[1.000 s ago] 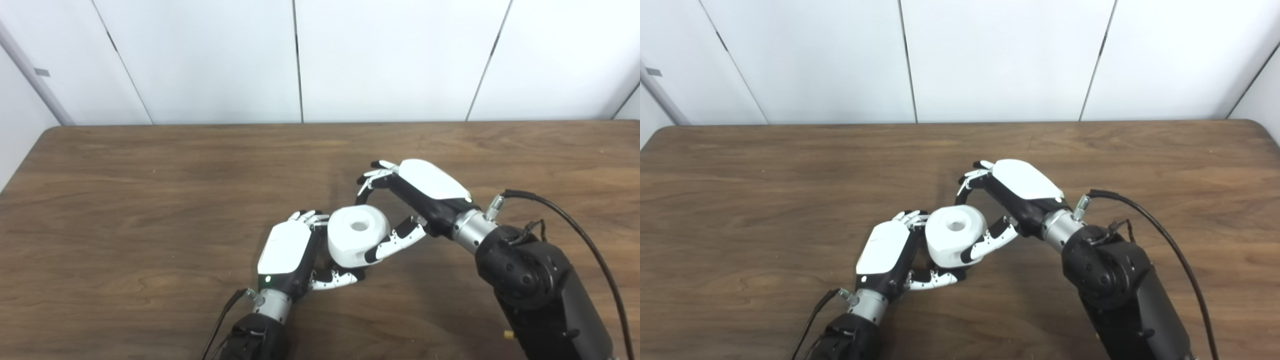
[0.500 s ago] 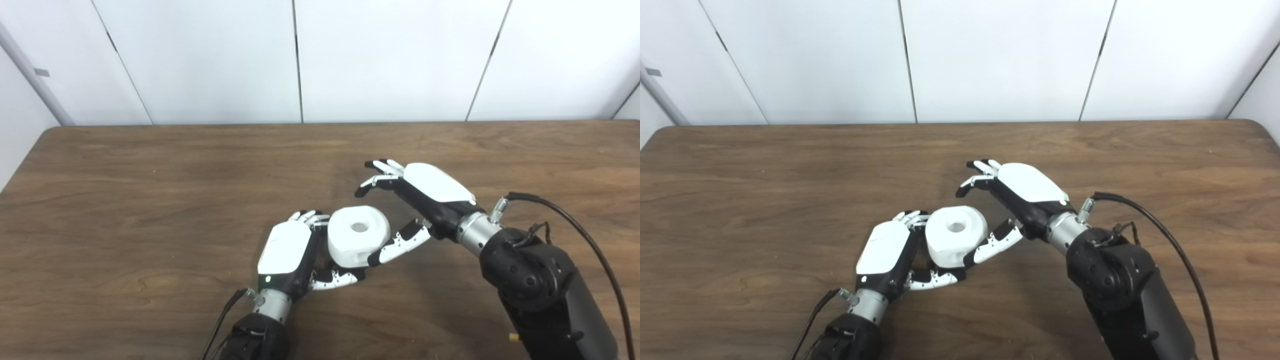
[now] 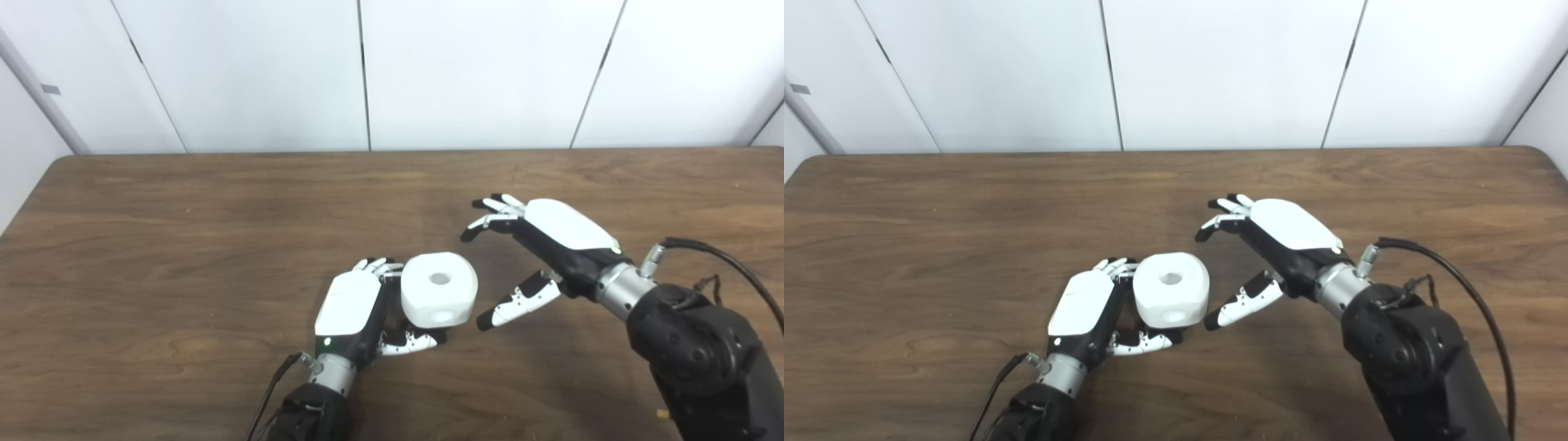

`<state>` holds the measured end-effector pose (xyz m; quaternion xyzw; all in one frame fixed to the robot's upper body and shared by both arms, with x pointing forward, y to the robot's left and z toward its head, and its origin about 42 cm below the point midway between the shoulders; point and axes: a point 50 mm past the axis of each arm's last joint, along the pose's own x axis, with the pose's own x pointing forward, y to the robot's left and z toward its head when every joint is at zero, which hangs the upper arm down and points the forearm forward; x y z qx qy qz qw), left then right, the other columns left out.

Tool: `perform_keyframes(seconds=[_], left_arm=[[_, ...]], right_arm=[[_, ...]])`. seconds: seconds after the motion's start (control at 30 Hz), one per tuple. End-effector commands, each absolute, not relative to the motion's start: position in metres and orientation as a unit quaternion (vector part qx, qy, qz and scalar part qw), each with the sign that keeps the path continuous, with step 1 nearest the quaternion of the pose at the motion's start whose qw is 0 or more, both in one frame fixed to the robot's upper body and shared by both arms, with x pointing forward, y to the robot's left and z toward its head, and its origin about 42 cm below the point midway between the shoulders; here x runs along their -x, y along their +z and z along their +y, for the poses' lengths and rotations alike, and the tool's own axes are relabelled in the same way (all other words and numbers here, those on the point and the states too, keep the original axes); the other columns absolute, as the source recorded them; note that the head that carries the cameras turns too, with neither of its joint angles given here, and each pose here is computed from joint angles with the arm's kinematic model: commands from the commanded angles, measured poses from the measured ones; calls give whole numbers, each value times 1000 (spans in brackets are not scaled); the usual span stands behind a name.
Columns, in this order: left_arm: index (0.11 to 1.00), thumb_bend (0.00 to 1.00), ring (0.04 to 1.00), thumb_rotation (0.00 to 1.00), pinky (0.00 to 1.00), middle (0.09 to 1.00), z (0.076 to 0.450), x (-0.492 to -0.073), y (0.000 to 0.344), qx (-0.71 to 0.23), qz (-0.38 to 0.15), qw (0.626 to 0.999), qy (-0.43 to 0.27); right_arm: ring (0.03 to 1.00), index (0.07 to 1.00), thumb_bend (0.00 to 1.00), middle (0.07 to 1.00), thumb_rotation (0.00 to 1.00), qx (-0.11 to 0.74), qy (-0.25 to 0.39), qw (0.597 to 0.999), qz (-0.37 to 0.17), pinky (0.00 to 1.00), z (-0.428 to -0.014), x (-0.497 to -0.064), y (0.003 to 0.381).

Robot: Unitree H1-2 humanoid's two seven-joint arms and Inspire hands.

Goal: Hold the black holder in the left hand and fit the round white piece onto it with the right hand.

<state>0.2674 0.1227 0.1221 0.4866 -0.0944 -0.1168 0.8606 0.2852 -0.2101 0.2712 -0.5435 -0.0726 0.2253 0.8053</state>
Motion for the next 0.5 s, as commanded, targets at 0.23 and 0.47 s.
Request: perform_keyframes(seconds=[0.23,0.47], left_arm=[[487,520,865,46,926,786,132,-267,121,-493,-80,857,-129],[487,520,873,47,941,789,140,-270,124,-484,-71,863,-123]], right_arm=[[1000,770,1000,954,373,545,200,810,-82,909,-224,-276,280],[1000,774,1000,954,412,550,189,810,-72,911,-230,-273,276]])
